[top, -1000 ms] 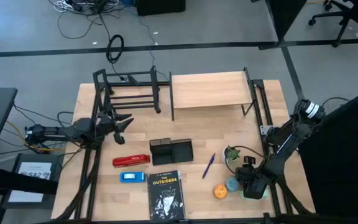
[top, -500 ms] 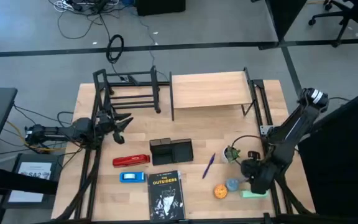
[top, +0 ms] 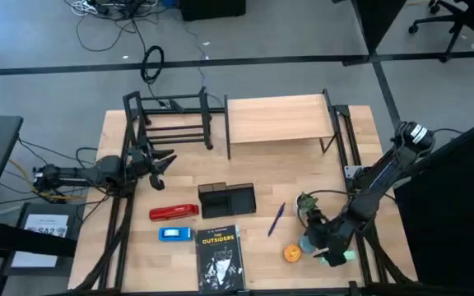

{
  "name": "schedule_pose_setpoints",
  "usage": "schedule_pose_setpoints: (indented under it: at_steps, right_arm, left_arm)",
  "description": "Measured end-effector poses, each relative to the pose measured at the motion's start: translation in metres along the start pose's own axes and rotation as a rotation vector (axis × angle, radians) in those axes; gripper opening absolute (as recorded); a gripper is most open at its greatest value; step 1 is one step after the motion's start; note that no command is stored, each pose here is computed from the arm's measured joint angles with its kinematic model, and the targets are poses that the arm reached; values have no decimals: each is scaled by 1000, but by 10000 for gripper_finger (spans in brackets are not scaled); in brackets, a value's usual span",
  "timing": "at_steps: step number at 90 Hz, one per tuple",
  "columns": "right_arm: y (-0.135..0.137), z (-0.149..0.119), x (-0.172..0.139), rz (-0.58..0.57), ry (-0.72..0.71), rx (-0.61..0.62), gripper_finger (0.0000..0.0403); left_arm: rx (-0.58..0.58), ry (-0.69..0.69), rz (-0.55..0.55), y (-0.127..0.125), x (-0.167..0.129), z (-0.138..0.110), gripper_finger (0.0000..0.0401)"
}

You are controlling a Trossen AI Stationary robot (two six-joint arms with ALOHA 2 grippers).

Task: Stock shelves
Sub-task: Put the blue scented candle on the shelf

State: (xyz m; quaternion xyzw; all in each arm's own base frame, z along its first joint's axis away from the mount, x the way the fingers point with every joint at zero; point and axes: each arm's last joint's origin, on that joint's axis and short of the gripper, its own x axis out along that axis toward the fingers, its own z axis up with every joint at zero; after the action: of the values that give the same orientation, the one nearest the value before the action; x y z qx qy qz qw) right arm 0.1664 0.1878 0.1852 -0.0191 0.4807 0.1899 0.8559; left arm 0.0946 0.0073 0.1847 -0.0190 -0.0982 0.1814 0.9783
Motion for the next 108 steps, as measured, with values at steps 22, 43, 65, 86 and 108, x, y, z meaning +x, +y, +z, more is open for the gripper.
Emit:
schedule_pose_setpoints:
  at_steps: [22,43,65,86,108]
  right_arm:
    - [7,6,19,-99,78,-202,347]
    - [13,-11,40,-207,163,-265,347]
    - [15,-15,43,-227,169,-137,335]
    - [11,-9,44,-191,171,2,258]
    - [2,22,29,-178,172,131,258]
  left_arm:
    - [-20,0,0,0,0,0,76]
    - [-67,0,-1,0,0,0,76]
    - [-99,0,-1,0,0,0,76]
    - [-95,0,-1,0,0,0,76]
    - [-94,0,-1,0,0,0,76]
